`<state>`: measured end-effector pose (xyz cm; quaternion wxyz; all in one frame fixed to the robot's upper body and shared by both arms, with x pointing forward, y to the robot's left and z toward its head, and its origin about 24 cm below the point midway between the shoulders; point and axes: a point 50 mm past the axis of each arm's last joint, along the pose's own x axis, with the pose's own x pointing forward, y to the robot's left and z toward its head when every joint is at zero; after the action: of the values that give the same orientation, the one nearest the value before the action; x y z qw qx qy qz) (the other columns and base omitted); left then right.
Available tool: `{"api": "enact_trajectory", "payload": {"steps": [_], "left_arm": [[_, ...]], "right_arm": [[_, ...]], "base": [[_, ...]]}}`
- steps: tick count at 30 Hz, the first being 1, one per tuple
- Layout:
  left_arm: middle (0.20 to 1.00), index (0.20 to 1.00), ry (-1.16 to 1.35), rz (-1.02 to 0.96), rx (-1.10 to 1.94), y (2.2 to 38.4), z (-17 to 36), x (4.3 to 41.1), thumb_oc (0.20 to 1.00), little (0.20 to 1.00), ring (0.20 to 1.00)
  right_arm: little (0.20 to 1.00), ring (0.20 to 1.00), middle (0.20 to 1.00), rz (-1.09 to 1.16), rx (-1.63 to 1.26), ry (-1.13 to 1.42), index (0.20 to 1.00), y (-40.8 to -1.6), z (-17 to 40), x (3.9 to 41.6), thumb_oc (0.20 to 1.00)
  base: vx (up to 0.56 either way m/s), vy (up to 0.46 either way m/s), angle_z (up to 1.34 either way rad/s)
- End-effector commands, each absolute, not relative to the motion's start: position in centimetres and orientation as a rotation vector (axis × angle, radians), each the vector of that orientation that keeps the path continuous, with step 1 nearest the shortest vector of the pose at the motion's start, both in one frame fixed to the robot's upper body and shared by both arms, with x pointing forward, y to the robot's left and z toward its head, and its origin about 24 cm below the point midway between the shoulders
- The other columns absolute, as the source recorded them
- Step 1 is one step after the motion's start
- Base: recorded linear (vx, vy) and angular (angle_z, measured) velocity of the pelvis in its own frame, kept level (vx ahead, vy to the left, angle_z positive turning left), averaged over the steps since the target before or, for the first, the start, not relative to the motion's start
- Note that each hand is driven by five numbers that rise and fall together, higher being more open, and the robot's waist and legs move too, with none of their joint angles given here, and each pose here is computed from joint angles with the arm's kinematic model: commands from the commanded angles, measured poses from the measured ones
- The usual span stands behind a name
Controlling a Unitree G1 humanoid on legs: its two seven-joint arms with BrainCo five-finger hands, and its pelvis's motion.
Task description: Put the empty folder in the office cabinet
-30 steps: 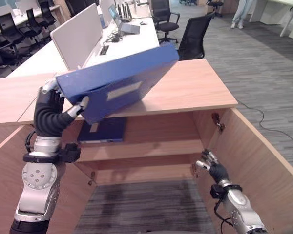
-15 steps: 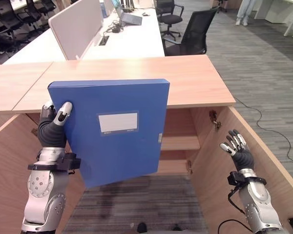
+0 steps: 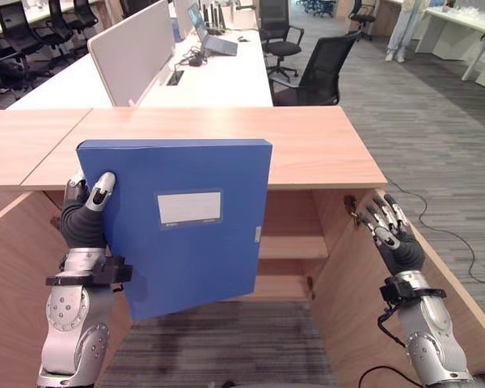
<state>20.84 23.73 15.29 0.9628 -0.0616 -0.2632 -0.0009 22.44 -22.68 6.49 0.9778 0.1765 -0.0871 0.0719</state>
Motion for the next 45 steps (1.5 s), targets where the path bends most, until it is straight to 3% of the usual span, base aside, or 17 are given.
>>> {"api": "enact_trajectory", "payload": {"steps": [1,6,14,31,45], "left_arm": [[0.200,0.200,-0.609,-0.079,-0.077,23.0,16.7,21.5,0.200,0.200,0.200],[0.200,0.200,-0.594,-0.164,-0.109,21.2,16.4,22.6,0.200,0.200,0.200],[0.200,0.200,-0.630,-0.287,-0.151,18.6,17.3,23.4,0.200,0.200,0.200],[0.200,0.200,-0.632,-0.392,-0.130,15.3,17.5,24.6,0.200,0.200,0.200],[0.200,0.200,-0.659,-0.194,0.136,18.3,17.7,25.5,0.200,0.200,0.200]], "right_arm": [[1.000,1.000,1.000,0.428,0.390,-0.291,1.000,-19.1,9.6,23.4,1.000],[1.000,1.000,1.000,0.608,0.375,-0.134,1.000,-15.4,7.2,23.7,1.000],[1.000,1.000,1.000,0.622,0.269,0.018,1.000,-13.1,3.8,24.9,1.000],[1.000,1.000,1.000,0.729,0.278,-0.047,1.000,-9.1,5.7,26.2,1.000],[1.000,1.000,1.000,0.740,0.254,-0.037,1.000,-9.8,5.5,25.8,1.000]], "base": [[0.00,0.000,0.00],[0.00,-0.001,-0.01],[0.00,0.000,0.00],[0.00,-0.001,0.01],[0.00,-0.001,0.00]]}}
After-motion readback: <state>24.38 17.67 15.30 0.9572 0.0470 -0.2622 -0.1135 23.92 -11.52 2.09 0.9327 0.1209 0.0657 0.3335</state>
